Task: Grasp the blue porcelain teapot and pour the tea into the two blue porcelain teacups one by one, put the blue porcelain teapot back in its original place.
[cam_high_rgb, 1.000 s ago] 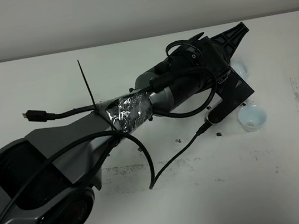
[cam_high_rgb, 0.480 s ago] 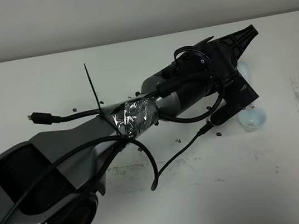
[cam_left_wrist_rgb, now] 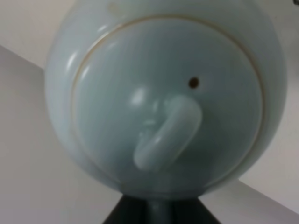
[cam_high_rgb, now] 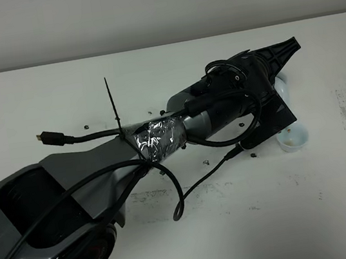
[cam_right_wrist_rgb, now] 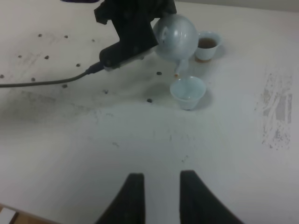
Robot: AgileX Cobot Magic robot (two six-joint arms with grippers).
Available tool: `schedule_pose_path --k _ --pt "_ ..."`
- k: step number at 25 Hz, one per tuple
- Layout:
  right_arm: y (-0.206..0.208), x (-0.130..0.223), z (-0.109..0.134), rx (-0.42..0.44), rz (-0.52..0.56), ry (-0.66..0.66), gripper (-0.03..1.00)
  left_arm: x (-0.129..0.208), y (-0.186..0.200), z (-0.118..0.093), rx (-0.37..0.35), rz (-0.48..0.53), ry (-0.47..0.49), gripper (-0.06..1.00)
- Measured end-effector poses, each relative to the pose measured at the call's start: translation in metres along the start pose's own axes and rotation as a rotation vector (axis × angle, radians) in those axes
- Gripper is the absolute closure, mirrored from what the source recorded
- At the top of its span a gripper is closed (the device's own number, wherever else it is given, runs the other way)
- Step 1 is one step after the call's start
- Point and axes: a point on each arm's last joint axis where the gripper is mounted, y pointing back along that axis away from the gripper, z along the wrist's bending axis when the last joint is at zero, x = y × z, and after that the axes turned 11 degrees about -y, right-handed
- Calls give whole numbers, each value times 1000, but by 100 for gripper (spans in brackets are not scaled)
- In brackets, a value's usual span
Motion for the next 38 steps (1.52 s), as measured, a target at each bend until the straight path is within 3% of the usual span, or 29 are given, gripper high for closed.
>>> schedule_pose_path --k 38 --pt "0 0 0 0 0 0 75 4 -2 6 -64 63 -6 86"
